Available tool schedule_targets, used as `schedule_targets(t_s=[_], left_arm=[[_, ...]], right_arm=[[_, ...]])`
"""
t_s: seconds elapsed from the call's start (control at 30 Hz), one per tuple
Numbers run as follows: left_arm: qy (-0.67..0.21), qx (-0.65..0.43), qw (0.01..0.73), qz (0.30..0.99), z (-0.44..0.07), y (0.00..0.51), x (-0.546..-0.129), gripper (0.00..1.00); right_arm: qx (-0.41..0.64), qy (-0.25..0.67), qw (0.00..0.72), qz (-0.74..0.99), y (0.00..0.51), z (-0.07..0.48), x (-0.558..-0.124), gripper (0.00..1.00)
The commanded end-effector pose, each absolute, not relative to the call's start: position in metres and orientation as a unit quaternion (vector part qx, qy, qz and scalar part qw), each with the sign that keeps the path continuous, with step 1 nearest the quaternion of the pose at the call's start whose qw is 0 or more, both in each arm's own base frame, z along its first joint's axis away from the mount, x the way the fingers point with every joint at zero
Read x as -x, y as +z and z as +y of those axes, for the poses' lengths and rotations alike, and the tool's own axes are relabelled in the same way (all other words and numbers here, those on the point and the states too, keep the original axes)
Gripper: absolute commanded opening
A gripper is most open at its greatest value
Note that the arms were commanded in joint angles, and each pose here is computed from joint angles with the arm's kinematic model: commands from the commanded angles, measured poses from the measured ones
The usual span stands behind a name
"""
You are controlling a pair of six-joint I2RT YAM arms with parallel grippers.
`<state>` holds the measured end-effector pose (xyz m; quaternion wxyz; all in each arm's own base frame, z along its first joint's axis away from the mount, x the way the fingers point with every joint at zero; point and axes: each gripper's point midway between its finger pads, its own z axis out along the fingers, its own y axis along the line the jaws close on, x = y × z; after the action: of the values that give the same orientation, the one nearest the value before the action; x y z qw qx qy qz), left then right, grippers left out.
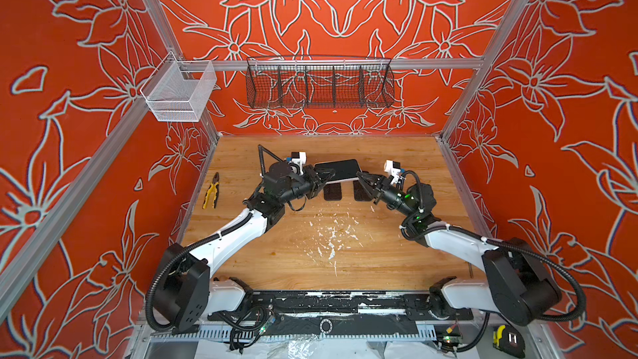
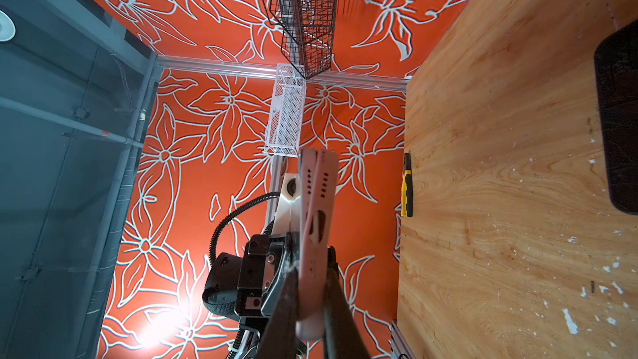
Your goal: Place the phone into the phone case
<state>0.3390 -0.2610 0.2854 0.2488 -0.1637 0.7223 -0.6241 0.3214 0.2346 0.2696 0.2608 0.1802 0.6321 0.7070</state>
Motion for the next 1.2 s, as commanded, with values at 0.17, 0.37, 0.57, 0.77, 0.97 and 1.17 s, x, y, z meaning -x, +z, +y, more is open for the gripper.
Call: schedule_targets(t_s=[0.17, 0.37, 0.57, 0.77, 0.97, 1.17], left_arm=[[-0.664, 0.075, 0.279, 0.690, -0.273, 0.338, -0.326, 0.00], [-0.655, 0.052, 0.280, 0.700, -0.275, 0.337, -0.319, 0.00], [-0.663, 0.031, 0.260, 0.702, -0.283, 0.332, -0.316, 0.00], [-0.658, 0.023, 0.252, 0.709, -0.287, 0.325, -0.313, 0.00], [-0.650, 0.016, 0.254, 0.715, -0.285, 0.323, -0.309, 0.00], [-0.649, 0.013, 0.249, 0.718, -0.286, 0.319, -0.307, 0.00]], right_arm=[[-0.167, 0.677, 0.262, 0.667, 0.248, 0.234, -0.319, 0.12], [-0.133, 0.677, 0.277, 0.669, 0.267, 0.230, -0.320, 0.42], [-0.107, 0.701, 0.267, 0.653, 0.281, 0.239, -0.325, 0.43], [-0.099, 0.695, 0.279, 0.655, 0.287, 0.239, -0.328, 0.36], [-0.108, 0.686, 0.297, 0.655, 0.289, 0.227, -0.330, 0.34], [-0.109, 0.685, 0.303, 0.653, 0.292, 0.221, -0.332, 0.30]])
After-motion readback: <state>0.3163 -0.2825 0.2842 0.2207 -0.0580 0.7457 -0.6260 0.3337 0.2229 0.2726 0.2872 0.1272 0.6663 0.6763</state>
